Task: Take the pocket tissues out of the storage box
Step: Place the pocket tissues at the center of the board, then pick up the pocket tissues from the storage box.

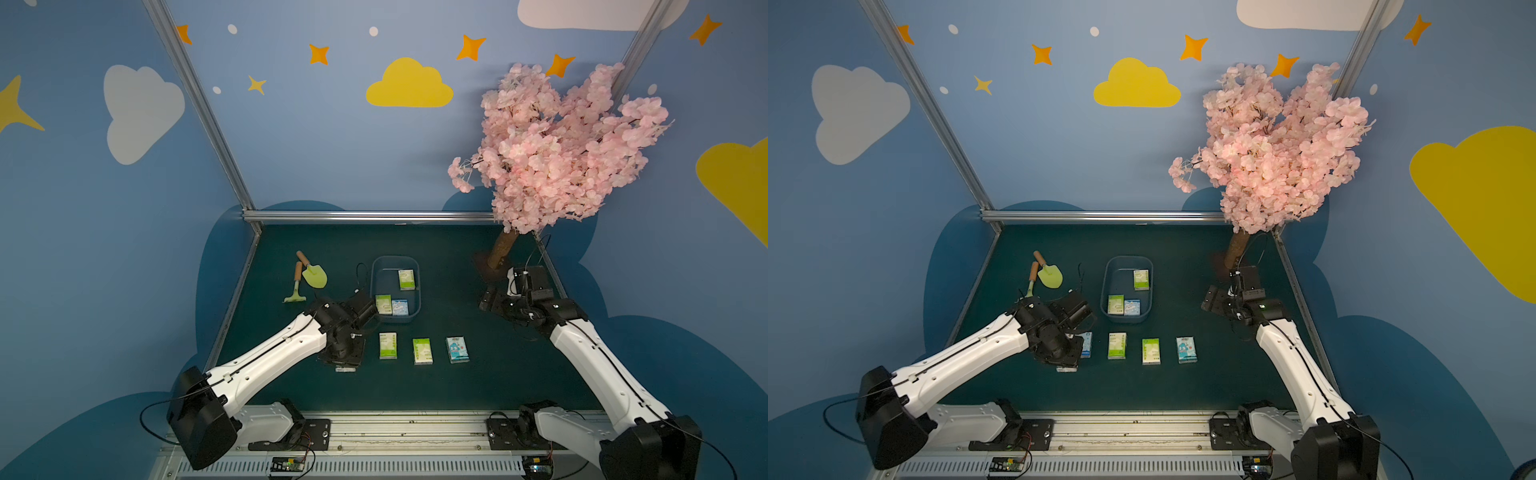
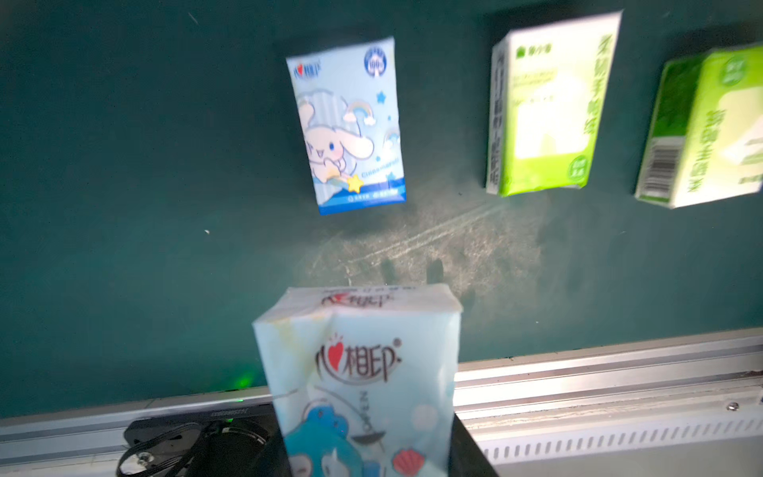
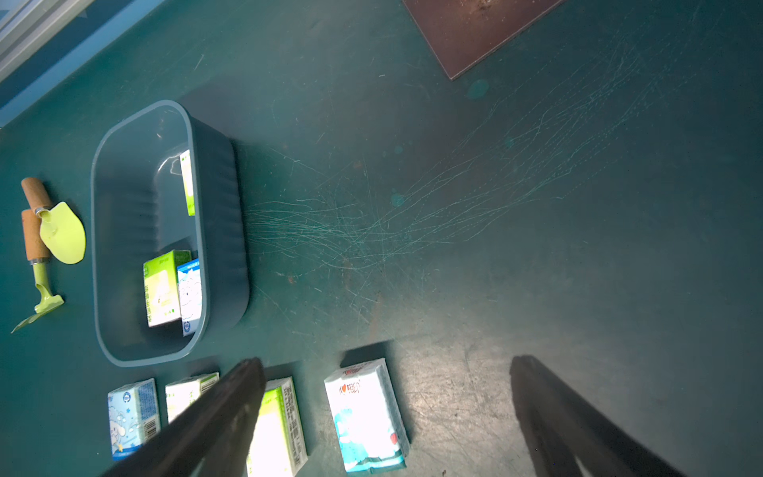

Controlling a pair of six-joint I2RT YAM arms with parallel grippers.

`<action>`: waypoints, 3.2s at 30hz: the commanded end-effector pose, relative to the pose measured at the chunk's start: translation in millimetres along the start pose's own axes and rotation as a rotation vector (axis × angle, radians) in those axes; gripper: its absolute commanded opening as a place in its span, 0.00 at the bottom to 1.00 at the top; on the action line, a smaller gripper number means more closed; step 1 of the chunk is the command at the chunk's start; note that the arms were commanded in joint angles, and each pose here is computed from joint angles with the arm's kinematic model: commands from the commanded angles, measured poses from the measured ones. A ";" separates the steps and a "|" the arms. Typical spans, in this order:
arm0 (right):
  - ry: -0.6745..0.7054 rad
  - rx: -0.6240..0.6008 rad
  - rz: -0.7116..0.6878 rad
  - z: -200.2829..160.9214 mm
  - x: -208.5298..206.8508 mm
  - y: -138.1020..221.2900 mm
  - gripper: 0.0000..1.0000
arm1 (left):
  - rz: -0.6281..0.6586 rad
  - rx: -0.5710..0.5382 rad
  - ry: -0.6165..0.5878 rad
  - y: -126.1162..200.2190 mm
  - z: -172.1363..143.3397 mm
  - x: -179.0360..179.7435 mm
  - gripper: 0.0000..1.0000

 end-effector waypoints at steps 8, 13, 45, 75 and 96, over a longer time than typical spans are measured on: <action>0.016 -0.043 0.034 16.4 11.3 6.3 0.98 | -0.054 0.088 0.078 -53.5 -11.9 -19.6 0.47; 0.020 -0.046 0.038 17.1 11.6 7.4 0.98 | -0.001 0.122 0.068 -73.7 -15.0 -18.8 0.47; 0.008 -0.079 0.025 17.7 0.1 17.5 0.98 | 0.184 0.100 0.050 -70.4 -11.0 -2.2 0.78; -0.023 -0.136 0.019 8.8 -18.3 46.2 0.98 | -0.108 -0.330 0.032 40.3 170.6 -30.4 0.85; -0.067 -0.161 0.028 -2.5 -28.9 63.8 0.98 | -0.228 -0.287 0.075 -25.0 307.1 -61.9 0.70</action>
Point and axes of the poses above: each gripper's point midway between its finger pads, its own y axis back along the fingers, its own x axis along the line the jaws close on, z = x × y, the point moved 5 cm from there along y, back along the fingers, and after that the axes turned 8 degrees about -y, right-handed, at the moved point
